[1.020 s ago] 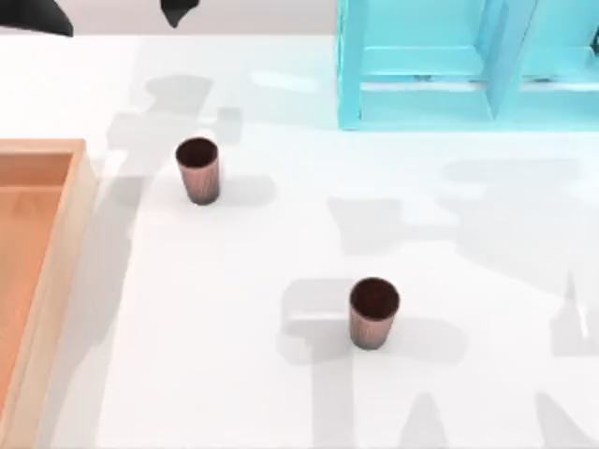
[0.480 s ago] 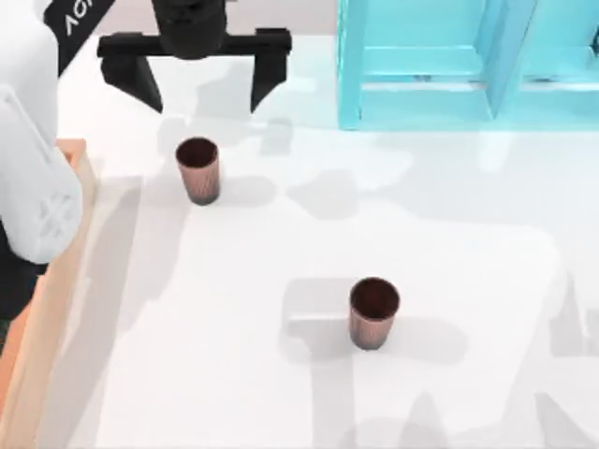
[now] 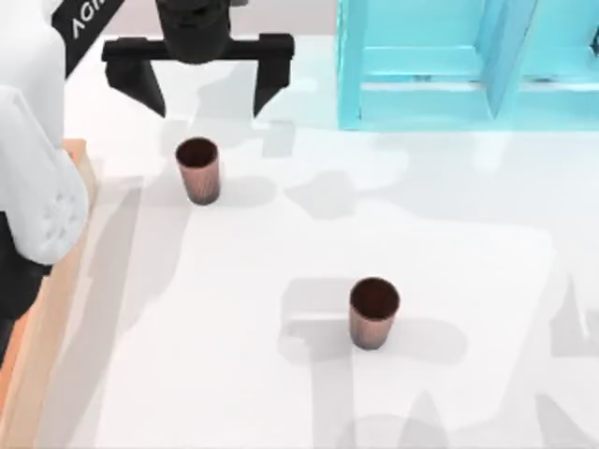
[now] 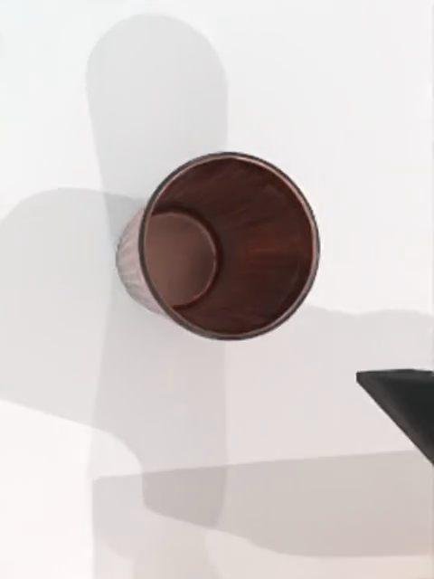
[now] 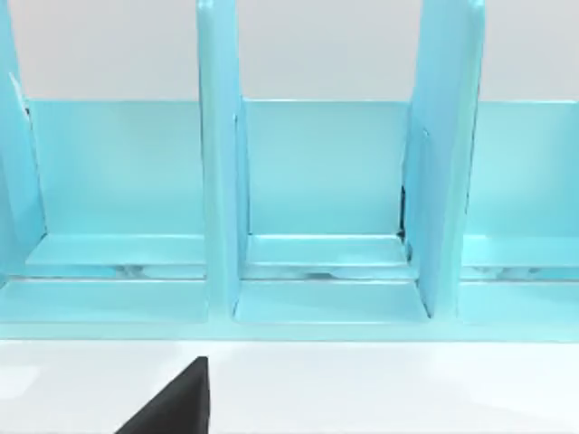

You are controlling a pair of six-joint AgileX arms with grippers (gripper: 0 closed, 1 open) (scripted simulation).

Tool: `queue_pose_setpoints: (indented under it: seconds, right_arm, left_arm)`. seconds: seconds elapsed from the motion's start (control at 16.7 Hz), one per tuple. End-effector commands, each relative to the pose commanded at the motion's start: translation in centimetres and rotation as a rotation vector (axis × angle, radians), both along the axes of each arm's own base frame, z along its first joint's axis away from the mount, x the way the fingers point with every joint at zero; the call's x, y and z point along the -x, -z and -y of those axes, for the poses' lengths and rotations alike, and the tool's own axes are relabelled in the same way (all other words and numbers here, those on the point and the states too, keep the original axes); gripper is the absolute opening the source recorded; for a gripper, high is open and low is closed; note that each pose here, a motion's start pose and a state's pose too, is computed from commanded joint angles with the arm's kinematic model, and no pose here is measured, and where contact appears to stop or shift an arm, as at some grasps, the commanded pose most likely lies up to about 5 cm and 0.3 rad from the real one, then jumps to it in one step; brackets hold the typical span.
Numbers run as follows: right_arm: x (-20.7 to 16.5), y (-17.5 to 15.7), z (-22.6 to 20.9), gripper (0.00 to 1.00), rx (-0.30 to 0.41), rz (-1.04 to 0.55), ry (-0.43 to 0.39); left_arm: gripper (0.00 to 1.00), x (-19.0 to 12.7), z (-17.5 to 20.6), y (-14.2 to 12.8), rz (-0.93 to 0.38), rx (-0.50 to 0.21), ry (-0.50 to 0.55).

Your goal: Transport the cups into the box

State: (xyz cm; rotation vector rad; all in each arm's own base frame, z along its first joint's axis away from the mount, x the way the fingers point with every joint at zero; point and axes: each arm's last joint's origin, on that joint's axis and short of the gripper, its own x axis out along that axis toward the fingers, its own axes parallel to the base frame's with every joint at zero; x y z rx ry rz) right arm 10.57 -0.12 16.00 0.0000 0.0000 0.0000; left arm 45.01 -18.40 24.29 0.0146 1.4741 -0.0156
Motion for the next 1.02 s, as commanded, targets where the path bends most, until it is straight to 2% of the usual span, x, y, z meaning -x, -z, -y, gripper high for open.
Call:
queue_pose_setpoints:
  seconds: [0.24, 0.66, 1.02]
  right_arm:
    - [0.0, 0.0, 0.0, 1.0, 0.0, 0.0, 0.0]
    - [0.0, 0.0, 0.0, 1.0, 0.0, 0.0, 0.0]
    - [0.0, 0.0, 0.0, 1.0, 0.0, 0.0, 0.0]
  left_arm:
    - [1.0, -0.6, 0.2, 2.4, 0.001, 0.001, 0.001]
    - [1.0, -0.9, 0.2, 8.7, 0.001, 0.0, 0.001]
    - [1.0, -0.8, 0.1, 9.5, 0.002, 0.001, 0.001]
